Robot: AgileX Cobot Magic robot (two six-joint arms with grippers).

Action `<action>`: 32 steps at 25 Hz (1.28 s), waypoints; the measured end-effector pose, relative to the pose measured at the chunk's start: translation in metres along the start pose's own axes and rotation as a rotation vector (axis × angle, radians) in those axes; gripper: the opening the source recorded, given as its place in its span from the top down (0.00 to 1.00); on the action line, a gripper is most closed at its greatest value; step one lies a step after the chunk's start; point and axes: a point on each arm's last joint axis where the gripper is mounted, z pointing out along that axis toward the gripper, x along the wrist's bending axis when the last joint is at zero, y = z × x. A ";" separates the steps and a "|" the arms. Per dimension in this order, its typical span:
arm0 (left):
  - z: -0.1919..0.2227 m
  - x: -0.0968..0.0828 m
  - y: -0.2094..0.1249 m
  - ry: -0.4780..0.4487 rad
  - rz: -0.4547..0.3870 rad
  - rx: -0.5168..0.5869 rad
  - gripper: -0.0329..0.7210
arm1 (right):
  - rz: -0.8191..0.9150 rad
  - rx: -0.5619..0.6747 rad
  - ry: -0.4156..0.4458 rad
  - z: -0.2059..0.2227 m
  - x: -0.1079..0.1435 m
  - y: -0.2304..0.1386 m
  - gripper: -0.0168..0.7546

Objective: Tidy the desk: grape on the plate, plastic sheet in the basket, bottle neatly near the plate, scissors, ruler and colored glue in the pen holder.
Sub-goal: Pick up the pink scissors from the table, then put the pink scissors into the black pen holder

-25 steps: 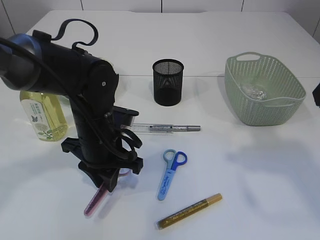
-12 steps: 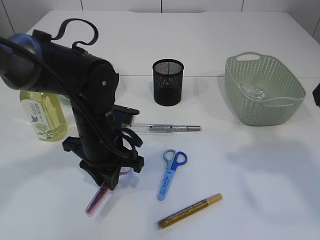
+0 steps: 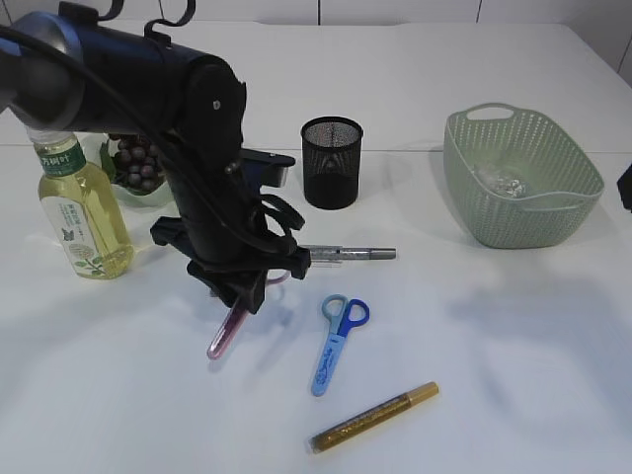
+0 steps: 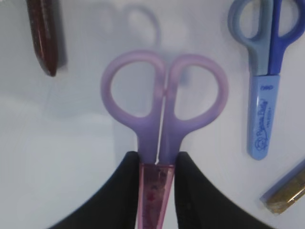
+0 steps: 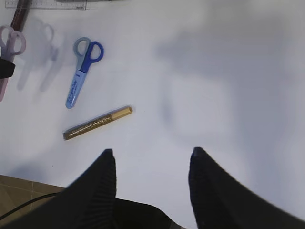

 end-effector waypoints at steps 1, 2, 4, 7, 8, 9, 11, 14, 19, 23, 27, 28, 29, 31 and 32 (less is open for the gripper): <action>-0.002 -0.001 0.001 -0.002 0.000 -0.005 0.75 | 0.000 0.000 0.000 0.000 0.000 0.000 0.46; -0.004 -0.001 0.003 -0.004 0.000 -0.013 0.75 | 0.000 0.000 0.000 0.000 0.000 0.000 0.46; -0.007 -0.002 0.005 -0.007 0.001 -0.021 0.75 | 0.000 0.000 0.000 0.000 0.000 0.000 0.46; -0.010 -0.003 0.008 -0.008 0.003 -0.037 0.75 | 0.000 0.000 0.000 0.000 0.000 0.000 0.46; -0.011 -0.003 0.010 -0.010 0.004 -0.048 0.75 | 0.000 0.000 0.000 0.000 0.000 0.000 0.46; -0.013 -0.003 0.012 -0.012 0.006 -0.060 0.75 | 0.000 0.000 0.000 0.000 0.000 0.000 0.46; -0.015 -0.004 0.016 -0.016 0.012 -0.101 0.75 | 0.000 0.000 0.000 0.000 0.000 0.000 0.46; -0.021 -0.007 0.026 -0.042 0.012 -0.182 0.75 | 0.000 0.000 0.000 0.000 0.000 0.000 0.46; -0.035 -0.011 0.044 -0.061 0.038 -0.348 0.75 | 0.000 0.000 0.000 0.000 0.000 0.000 0.46; -0.044 -0.013 0.056 -0.068 0.069 -0.477 0.75 | 0.000 0.000 0.000 0.000 0.000 0.000 0.46; -0.049 -0.015 0.064 -0.081 0.094 -0.583 0.75 | -0.001 0.000 -0.004 0.000 0.000 0.000 0.46; -0.051 -0.016 0.067 -0.087 0.101 -0.616 0.75 | -0.001 0.000 -0.004 0.000 0.000 0.000 0.46; -0.053 -0.017 0.069 -0.095 0.108 -0.651 0.75 | -0.002 0.000 -0.006 0.000 -0.001 0.000 0.46; -0.057 -0.018 0.074 -0.107 0.127 -0.723 0.75 | -0.003 0.000 -0.010 0.000 -0.001 0.000 0.46; -0.060 -0.019 0.077 -0.114 0.138 -0.764 0.75 | -0.004 -0.001 -0.012 0.000 -0.001 0.000 0.46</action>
